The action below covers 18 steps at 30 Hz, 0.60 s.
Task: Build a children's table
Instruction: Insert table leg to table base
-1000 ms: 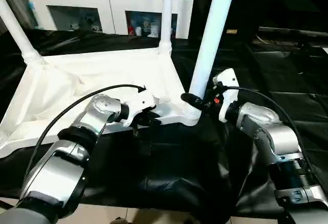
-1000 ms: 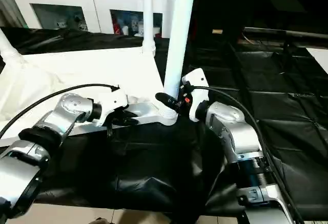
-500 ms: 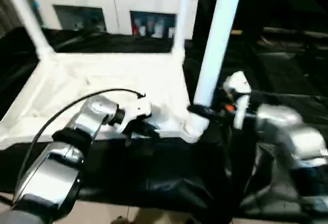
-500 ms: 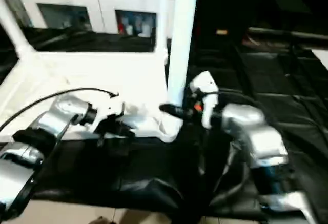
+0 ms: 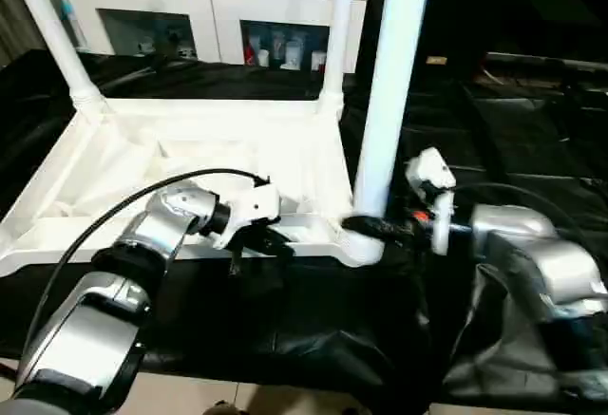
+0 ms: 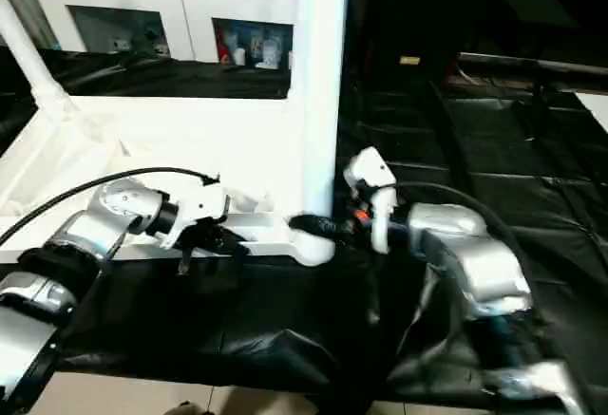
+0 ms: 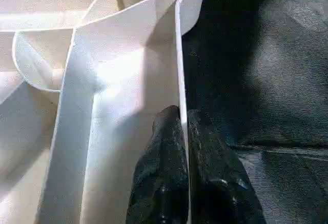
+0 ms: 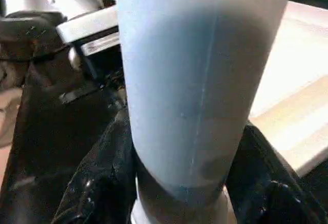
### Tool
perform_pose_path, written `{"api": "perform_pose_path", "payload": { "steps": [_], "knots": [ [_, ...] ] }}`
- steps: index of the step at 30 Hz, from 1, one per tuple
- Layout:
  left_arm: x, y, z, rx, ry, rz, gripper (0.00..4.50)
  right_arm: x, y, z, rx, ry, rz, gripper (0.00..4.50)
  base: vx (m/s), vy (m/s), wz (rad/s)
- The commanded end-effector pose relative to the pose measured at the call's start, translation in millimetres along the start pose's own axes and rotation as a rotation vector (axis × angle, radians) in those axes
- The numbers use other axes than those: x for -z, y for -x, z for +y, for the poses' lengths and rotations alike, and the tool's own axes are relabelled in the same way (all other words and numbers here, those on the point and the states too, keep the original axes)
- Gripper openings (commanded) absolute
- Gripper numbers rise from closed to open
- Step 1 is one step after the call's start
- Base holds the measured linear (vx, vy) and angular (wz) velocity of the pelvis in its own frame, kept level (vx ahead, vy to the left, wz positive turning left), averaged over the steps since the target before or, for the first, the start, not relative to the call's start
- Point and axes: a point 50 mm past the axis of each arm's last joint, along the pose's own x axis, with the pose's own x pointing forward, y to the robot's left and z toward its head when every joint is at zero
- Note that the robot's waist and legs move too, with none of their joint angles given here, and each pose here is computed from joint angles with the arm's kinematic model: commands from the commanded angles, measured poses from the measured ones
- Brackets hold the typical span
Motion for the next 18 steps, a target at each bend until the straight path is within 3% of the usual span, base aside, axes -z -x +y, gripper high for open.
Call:
{"api": "perform_pose_path", "payload": {
  "steps": [1,18],
  "knots": [
    [-17.1,2.6,3.2,0.017,-0.076,-0.04,0.0,-4.6,2.3,-7.3,0.042,0.012,-0.029,1.87,0.0,0.0,0.0],
    [-17.9,1.1,0.7,0.023,-0.07,-0.045,0.0,16.4,2.5,-15.9,0.096,-0.04,0.001,1.87,0.0,0.0,0.0]
  ]
}}
